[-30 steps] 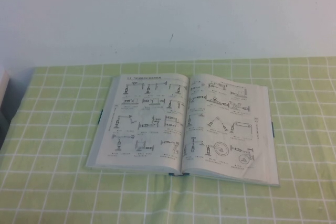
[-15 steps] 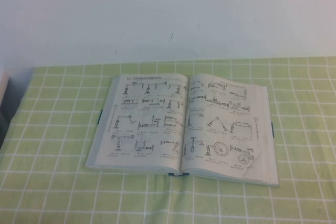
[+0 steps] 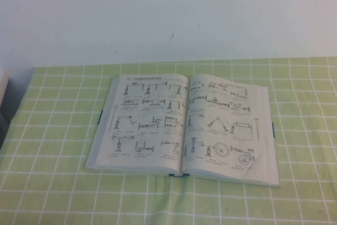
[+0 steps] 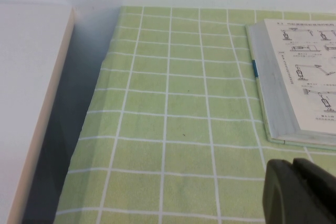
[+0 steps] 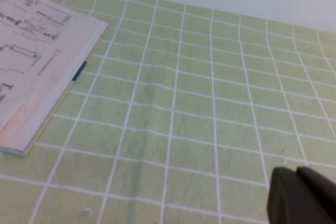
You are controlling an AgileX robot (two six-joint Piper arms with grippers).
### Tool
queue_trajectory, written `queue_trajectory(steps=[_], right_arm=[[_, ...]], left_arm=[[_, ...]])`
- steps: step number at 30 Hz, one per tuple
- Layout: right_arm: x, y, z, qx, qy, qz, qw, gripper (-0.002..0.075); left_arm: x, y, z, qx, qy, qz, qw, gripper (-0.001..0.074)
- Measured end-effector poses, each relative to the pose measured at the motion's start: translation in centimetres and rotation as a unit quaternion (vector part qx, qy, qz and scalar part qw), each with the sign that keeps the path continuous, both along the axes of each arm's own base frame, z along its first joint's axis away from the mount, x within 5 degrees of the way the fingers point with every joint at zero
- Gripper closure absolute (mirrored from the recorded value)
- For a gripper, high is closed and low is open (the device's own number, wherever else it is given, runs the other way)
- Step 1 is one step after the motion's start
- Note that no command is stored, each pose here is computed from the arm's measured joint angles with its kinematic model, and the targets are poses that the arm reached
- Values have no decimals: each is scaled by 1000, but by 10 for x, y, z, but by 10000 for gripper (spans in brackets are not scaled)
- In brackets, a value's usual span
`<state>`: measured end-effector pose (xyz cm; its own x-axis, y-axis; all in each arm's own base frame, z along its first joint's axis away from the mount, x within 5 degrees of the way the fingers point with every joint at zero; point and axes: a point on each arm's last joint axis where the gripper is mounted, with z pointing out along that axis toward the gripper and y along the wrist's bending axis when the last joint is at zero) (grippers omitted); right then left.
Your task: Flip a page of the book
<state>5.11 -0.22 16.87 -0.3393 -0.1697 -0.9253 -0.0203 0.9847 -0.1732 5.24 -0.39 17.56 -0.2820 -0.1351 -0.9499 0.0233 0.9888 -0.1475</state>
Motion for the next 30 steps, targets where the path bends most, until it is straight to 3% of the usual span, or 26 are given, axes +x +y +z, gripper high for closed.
queue_trajectory(steps=[30], right_arm=[[0,0,0,0,0,0,1000,728]], left_arm=[[0,1,0,17,-1,1,1000,739]])
